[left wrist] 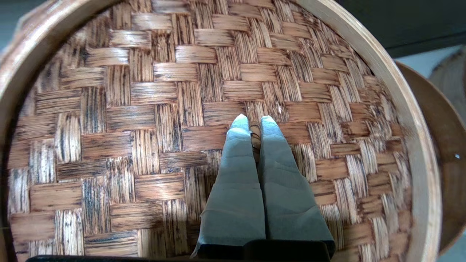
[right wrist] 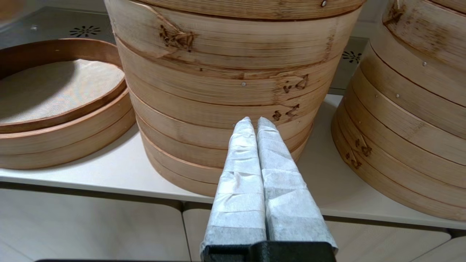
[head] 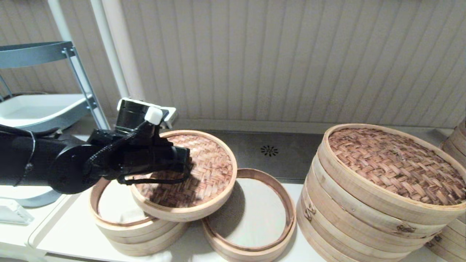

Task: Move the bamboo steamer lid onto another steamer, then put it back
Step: Put the steamer

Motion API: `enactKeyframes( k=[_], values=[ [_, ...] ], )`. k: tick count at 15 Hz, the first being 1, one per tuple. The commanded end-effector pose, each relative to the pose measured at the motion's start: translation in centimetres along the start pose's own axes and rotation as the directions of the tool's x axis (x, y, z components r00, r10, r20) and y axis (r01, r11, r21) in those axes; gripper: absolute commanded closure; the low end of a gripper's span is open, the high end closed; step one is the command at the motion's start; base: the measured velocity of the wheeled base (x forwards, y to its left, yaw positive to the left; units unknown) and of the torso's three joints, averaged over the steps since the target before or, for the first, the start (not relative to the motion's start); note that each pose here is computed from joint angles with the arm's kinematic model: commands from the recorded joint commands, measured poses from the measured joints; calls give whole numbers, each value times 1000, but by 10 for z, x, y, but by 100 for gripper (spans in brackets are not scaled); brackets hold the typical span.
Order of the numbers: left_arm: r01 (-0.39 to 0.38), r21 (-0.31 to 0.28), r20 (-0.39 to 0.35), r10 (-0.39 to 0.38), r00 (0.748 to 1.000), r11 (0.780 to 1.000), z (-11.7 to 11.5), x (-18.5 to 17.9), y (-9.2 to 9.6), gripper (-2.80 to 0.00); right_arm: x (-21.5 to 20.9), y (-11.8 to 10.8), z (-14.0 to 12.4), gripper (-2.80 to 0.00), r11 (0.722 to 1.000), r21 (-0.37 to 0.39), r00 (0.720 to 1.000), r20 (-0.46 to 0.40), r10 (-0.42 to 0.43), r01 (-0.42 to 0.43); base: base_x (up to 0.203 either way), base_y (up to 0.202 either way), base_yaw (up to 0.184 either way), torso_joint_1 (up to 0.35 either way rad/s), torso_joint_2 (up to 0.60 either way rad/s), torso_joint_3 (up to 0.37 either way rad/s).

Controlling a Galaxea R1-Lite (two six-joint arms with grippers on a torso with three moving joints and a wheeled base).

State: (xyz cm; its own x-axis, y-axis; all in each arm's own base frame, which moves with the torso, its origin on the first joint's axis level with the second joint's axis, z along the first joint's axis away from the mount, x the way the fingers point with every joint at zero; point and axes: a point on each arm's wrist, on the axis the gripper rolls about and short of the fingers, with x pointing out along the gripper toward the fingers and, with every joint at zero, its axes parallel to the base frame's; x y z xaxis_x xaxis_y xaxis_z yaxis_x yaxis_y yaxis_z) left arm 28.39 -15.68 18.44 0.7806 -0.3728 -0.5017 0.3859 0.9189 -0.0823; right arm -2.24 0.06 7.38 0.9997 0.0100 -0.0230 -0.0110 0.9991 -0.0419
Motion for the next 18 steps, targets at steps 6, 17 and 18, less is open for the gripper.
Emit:
enactKeyframes(
  k=[6,17,18],
  values=[
    [-42,-67,24,44,999,997,-6,-21,43,0,0,0,0,0,1000,-1,1000,0,1,-1,0,0,0,0,0,0],
    [-81,-101,26,84,996,992,-23,-34,79,0,0,0,0,0,1000,-1,1000,-2,1,-1,0,0,0,0,0,0],
    [-87,-108,29,90,996,990,-23,-34,84,0,0,0,0,0,1000,-2,1000,0,1,-1,0,0,0,0,0,0]
  ],
)
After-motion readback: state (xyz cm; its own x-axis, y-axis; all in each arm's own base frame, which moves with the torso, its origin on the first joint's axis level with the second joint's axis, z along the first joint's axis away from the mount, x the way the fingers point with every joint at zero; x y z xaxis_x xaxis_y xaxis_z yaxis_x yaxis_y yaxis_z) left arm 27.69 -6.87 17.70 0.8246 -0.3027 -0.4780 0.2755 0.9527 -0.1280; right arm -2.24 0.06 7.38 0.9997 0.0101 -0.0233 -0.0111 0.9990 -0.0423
